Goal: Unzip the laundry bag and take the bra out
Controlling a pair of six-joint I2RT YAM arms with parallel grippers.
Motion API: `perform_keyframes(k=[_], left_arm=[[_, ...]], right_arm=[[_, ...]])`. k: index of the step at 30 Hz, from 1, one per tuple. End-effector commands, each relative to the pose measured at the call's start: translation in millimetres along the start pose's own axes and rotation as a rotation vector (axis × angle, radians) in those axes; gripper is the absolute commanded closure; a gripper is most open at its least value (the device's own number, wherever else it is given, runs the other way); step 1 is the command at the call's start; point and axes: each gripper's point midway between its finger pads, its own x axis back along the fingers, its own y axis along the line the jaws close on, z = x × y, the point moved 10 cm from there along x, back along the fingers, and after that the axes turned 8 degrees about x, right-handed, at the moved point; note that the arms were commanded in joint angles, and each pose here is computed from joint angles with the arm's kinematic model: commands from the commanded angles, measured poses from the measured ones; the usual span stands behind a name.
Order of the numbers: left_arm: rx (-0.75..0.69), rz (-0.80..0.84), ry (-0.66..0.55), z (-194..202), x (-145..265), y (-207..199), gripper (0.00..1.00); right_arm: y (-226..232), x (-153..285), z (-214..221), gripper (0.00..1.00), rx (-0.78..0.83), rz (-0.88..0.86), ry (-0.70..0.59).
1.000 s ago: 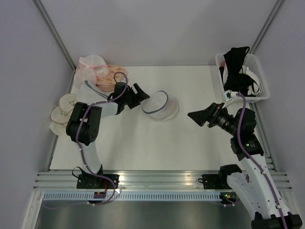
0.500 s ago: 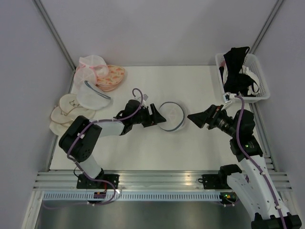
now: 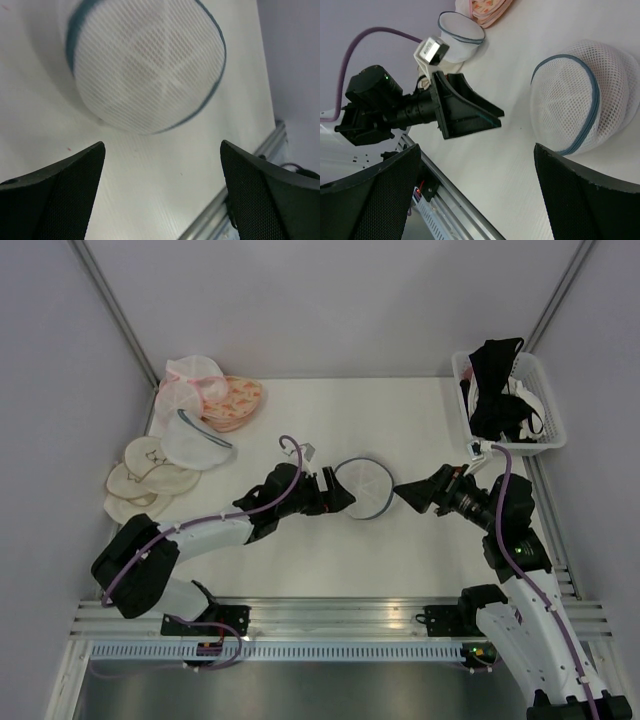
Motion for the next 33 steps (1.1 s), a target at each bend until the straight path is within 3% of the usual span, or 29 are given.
perform_keyframes(k=[1, 9, 18, 23, 26, 27, 29, 30, 32, 33], left_arm=[[-0.162, -0.223, -0.207, -37.4, 0.1, 9.7, 0.00], [-0.146, -0.247, -0.181, -58.9, -35.4, 42.1, 0.00], [-0.102, 0.156, -0.051, -38.6, -52.3, 36.5, 0.08], [-0.058, 0.249, 0.023, -26.1, -60.5, 44.5, 0.15], [-0.018, 0.273, 0.069, -18.8, -70.2, 52.3, 0.27], [-0.010, 0.298, 0.070, -19.1, -71.4, 51.3, 0.39], [0.007, 0.303, 0.087, -15.8, -75.9, 55.7, 0.51], [0.020, 0.315, 0.096, -15.3, -76.1, 54.8, 0.63], [0.021, 0.342, 0.097, -16.1, -76.5, 52.2, 0.73], [0.030, 0.354, 0.103, -16.7, -76.2, 49.1, 0.83]], right_arm=[[0.7, 2.9, 2.2, 0.02, 0.015, 0.007, 0.008], [2.7, 5.9, 2.9, 0.02, 0.016, 0.007, 0.004], [-0.4, 7.1, 6.7, 0.02, 0.021, 0.032, 0.021], [-1.9, 5.5, 7.2, 0.02, 0.019, 0.036, 0.029], [-3.3, 5.4, 8.2, 0.02, 0.018, 0.044, 0.033], [-3.6, 5.8, 8.7, 0.02, 0.017, 0.048, 0.035], [-4.1, 6.5, 9.8, 0.02, 0.015, 0.056, 0.034], [-4.4, 6.9, 10.6, 0.02, 0.016, 0.059, 0.035], [-5.4, 7.5, 12.0, 0.02, 0.009, 0.072, 0.036], [-5.7, 7.7, 12.5, 0.02, 0.011, 0.072, 0.037]])
